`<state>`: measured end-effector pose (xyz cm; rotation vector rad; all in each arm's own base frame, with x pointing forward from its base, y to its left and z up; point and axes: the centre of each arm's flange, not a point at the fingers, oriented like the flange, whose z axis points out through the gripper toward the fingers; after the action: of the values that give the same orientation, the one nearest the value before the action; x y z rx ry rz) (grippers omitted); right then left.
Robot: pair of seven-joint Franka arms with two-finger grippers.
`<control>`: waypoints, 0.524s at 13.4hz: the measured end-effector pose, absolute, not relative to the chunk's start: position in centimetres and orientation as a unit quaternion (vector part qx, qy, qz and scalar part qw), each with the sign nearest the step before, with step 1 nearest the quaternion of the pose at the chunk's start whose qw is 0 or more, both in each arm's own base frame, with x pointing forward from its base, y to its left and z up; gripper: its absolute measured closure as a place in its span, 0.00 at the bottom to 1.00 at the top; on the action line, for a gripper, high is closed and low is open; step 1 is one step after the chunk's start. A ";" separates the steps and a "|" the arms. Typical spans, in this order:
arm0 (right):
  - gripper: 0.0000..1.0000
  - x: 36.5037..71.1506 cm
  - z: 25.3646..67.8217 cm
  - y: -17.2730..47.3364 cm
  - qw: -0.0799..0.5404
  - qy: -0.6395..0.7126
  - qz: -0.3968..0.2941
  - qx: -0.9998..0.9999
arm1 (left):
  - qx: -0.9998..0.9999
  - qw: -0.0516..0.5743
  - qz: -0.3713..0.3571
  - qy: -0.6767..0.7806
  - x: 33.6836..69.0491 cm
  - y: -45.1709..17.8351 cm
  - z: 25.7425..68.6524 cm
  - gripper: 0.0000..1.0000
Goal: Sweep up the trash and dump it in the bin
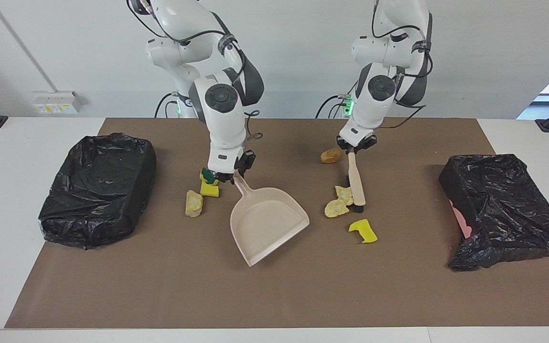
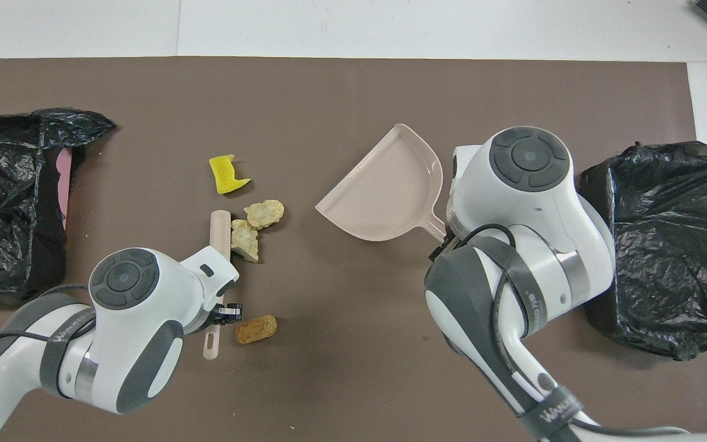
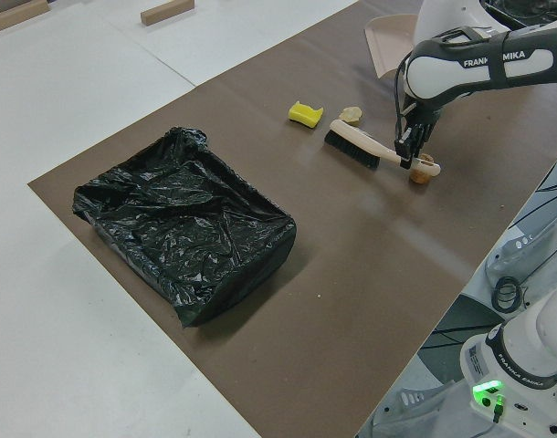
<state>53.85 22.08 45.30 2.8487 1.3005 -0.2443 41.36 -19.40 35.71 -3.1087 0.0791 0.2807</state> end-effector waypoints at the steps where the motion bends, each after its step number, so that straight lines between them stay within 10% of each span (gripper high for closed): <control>1: 0.67 53.3 45.6 21.6 -0.002 0.448 -0.085 0.890 | -0.996 0.009 0.090 0.025 41.4 -19.4 35.7 0.74; 7: 0.67 48.5 41.7 21.7 0.001 0.565 -0.073 0.822 | -0.996 0.006 0.088 0.007 42.2 -17.9 35.6 0.74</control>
<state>48.47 21.65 41.68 2.5807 1.7724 -0.2281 42.18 -17.89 35.63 -3.1178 0.0218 0.2740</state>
